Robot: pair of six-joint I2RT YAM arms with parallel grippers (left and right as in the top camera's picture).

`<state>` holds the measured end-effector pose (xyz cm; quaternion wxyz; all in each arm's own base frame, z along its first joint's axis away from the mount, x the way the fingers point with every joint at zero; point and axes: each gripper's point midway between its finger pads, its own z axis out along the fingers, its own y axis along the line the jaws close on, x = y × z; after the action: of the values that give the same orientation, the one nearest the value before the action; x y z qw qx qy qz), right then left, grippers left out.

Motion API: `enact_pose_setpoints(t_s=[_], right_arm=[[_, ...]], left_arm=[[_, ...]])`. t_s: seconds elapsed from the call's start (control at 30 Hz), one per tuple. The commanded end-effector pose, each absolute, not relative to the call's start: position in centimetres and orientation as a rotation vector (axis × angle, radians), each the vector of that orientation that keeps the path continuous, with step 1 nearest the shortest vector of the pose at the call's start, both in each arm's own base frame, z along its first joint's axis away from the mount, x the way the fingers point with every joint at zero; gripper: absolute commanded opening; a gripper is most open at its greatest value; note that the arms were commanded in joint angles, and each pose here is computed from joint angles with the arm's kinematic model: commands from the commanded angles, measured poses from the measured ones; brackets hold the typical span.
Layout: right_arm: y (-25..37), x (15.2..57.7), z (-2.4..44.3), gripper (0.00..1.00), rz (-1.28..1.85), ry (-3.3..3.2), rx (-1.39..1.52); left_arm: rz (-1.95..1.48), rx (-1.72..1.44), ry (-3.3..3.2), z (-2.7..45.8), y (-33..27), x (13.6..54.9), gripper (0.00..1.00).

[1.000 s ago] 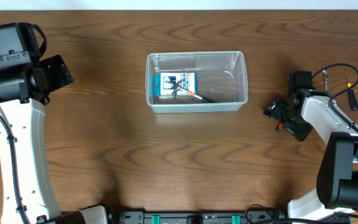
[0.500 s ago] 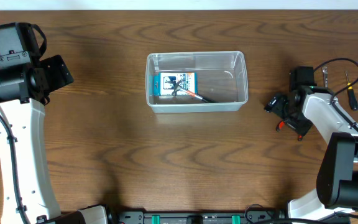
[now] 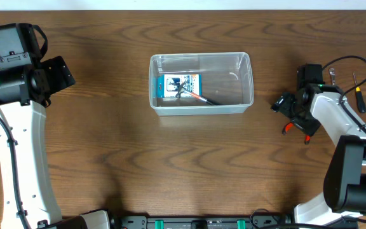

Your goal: Pack container

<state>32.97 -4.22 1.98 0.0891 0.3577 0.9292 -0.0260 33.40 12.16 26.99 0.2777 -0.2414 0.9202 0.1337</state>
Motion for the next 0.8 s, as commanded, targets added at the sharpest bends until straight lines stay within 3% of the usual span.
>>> enact_pose_setpoints(t_s=[0.0,0.77], right_arm=[[-4.1,33.3,1.4,0.99,-0.080,2.767,1.097],[-4.2,33.9,0.3,0.99,-0.086,2.769,1.110]], left_arm=[[0.387,-0.639,2.471,27.1,12.6,33.3,0.98],[0.387,-0.639,2.471,27.1,12.6,33.3,0.98]])
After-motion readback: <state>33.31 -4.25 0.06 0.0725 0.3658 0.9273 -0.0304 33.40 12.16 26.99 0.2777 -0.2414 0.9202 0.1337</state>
